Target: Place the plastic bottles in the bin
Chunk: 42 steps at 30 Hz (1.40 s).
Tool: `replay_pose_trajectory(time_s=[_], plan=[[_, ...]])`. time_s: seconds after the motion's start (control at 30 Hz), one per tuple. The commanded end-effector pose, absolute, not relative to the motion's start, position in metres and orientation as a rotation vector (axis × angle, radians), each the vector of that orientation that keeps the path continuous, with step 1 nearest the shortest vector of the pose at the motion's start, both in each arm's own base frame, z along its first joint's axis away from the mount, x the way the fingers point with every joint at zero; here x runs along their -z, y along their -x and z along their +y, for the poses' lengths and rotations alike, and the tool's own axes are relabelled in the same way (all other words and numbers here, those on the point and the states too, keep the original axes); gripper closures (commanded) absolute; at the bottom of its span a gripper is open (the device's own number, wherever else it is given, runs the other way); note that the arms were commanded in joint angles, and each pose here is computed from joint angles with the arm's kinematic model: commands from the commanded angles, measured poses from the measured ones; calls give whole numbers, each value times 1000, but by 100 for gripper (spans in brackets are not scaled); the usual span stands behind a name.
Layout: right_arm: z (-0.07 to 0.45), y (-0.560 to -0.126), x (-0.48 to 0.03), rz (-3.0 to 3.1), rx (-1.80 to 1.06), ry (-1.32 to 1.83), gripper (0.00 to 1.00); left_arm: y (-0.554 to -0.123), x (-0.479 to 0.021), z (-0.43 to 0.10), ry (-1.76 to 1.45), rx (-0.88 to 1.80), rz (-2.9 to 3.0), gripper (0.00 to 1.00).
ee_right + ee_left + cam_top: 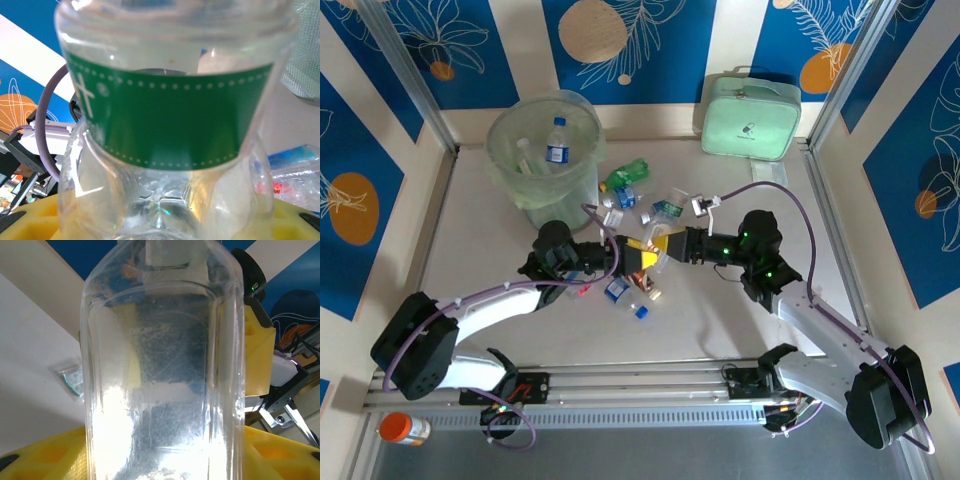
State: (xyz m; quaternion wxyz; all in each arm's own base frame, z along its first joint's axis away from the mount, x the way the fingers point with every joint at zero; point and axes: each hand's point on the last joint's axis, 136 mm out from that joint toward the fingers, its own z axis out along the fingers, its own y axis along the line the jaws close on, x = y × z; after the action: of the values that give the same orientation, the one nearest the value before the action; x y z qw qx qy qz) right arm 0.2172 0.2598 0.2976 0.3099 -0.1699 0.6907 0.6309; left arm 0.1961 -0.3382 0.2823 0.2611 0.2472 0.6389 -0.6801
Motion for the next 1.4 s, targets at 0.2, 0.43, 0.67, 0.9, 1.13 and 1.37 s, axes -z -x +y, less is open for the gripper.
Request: replay_pose_trajectory(time_s=[0.2,0.43,0.67,0.9,1.13,1.37], plan=[[238,-224,-289,1840,-1422,336,12,-215,-293,-319,-644,1462,1841,57],[208,-237,-277,1834,-1149,181,12,-246,-299,-266,-456,1022,2000,63],[189,-254,-257,1915,-895,81,13,-284,-332,-194,-157,696,2036,74],[188,-259,-243,1931,-735,79,14,-341,-351,-141,135,471,2130,77],[194,-264,-231,1952,-659,94,14,-387,-360,-124,277,350,2165,79],[202,-268,-221,1986,-615,102,14,-427,-340,-118,372,204,2274,79]])
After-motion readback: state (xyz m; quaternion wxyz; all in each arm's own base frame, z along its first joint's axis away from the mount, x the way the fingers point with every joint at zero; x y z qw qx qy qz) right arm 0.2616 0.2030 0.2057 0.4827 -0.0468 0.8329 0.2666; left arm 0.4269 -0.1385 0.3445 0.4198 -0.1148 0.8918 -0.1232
